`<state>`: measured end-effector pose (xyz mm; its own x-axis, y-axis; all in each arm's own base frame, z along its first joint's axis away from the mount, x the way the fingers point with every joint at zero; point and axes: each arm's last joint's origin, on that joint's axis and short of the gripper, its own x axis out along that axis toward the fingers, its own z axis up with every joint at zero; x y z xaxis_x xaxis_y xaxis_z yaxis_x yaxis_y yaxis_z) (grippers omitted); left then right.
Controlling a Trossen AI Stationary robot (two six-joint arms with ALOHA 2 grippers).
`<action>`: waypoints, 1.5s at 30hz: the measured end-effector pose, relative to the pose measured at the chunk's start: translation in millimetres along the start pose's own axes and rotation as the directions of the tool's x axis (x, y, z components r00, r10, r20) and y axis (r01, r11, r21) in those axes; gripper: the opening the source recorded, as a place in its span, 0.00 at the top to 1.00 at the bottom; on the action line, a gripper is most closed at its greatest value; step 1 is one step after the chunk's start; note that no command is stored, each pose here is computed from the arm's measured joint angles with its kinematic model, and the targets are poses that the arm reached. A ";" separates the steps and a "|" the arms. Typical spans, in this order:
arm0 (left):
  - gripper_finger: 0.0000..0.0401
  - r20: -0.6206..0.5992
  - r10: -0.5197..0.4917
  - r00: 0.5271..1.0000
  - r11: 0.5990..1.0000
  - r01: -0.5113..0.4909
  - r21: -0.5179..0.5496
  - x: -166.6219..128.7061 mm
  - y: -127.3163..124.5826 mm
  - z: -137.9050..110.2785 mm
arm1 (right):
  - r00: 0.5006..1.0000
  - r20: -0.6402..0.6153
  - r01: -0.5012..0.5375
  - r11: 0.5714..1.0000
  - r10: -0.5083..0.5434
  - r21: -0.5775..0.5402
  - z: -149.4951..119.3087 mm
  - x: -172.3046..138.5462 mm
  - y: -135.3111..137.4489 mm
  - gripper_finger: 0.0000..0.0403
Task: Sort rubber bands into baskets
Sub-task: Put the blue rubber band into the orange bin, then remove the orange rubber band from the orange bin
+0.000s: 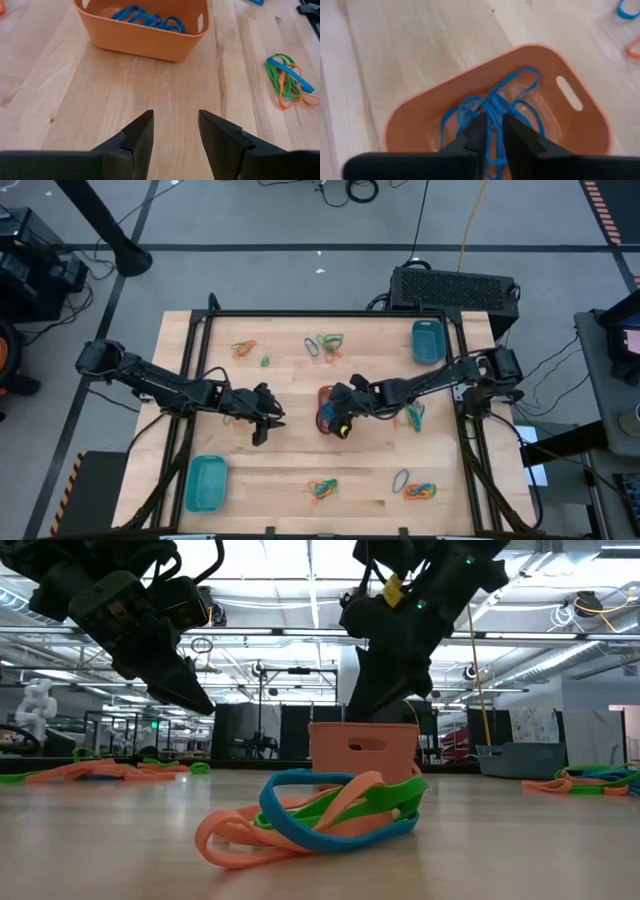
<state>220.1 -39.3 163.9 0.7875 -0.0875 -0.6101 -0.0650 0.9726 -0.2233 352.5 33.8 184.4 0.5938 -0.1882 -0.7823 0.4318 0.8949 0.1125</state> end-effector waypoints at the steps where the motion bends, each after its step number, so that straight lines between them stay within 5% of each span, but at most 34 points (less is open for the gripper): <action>1: 0.60 0.000 0.000 1.000 1.000 0.000 0.000 0.0 0.0 0.0 | 1.000 -0.001 0.002 1.000 -0.002 -0.003 1.0 -1.1 -1.7 0.83; 13: 0.60 -0.005 0.001 1.000 1.000 -0.001 0.005 0.0 0.2 -0.5 | 0.994 -0.086 0.052 0.990 -0.064 -0.130 -13.4 -45.2 -6.5 0.71; 23: 0.60 -0.004 0.001 1.000 1.000 -0.001 -0.001 0.0 0.1 -0.3 | 0.993 -0.100 0.046 0.975 -0.069 -0.218 -58.6 -18.7 -23.3 0.71; 45: 0.60 0.001 -0.001 1.000 1.000 0.001 -0.002 -0.1 0.0 0.1 | 0.996 -0.053 0.054 0.953 -0.073 -0.297 -65.5 0.8 -31.4 0.71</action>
<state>220.1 -39.3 164.0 0.7879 -0.0879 -0.6095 -0.0654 0.9722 -0.2249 294.9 32.0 140.1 0.5242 -0.2313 -0.8196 0.2423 0.9631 -0.1169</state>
